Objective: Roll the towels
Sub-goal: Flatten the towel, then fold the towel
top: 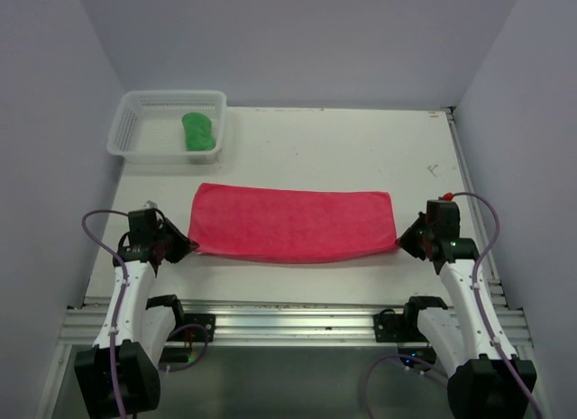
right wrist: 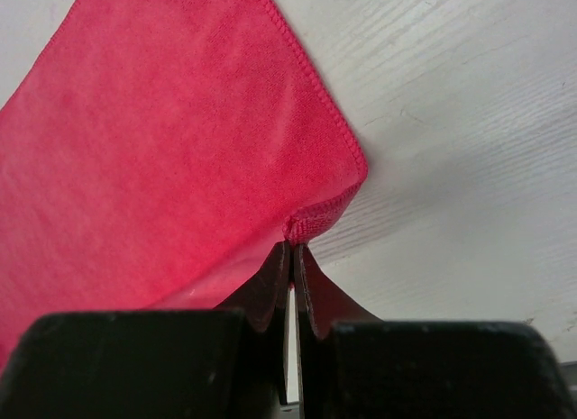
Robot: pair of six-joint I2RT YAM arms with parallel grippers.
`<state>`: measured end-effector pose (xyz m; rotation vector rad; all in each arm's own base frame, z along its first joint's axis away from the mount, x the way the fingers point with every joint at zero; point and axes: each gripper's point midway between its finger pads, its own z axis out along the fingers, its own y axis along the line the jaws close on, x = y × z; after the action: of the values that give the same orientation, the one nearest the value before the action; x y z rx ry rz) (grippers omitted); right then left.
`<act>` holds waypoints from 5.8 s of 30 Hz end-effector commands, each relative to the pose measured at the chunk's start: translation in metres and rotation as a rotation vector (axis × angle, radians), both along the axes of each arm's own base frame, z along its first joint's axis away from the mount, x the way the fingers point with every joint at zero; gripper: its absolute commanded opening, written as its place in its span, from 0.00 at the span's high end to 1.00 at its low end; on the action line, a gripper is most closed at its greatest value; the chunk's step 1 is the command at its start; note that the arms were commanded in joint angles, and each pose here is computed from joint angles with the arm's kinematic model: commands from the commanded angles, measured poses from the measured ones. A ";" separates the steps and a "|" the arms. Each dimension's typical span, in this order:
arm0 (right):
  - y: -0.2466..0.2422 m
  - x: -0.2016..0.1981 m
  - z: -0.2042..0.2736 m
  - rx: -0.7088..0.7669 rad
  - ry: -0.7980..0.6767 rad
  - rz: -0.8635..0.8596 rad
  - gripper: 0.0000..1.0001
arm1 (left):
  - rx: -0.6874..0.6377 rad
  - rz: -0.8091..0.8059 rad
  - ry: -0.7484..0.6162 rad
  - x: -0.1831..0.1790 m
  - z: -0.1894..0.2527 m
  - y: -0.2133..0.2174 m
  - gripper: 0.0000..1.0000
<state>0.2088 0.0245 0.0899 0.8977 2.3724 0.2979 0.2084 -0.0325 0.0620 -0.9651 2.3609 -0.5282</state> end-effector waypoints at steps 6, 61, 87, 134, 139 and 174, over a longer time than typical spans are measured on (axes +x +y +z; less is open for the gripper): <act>-0.010 0.032 0.015 -0.026 -0.048 -0.058 1.00 | -0.005 0.031 -0.078 0.048 0.024 0.010 1.00; -0.009 0.167 0.008 0.027 -0.034 -0.099 1.00 | -0.062 -0.061 -0.100 0.204 0.022 0.014 1.00; -0.013 0.189 -0.017 0.011 0.018 -0.111 1.00 | -0.055 -0.086 -0.041 0.223 -0.007 0.016 1.00; 0.009 0.191 0.015 -0.023 -0.044 0.011 0.62 | -0.015 -0.128 -0.114 0.191 0.012 0.012 0.13; 0.010 0.184 0.022 -0.034 -0.064 0.027 0.62 | 0.030 -0.135 -0.117 0.178 0.015 0.016 0.01; 0.087 0.140 -0.057 -0.080 0.068 0.406 0.99 | 0.223 -0.249 -0.109 0.130 -0.003 0.024 0.57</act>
<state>0.3397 0.1058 0.0284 0.4349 2.6253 0.2962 0.3332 -0.0094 0.0583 -0.5635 2.4104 -0.3997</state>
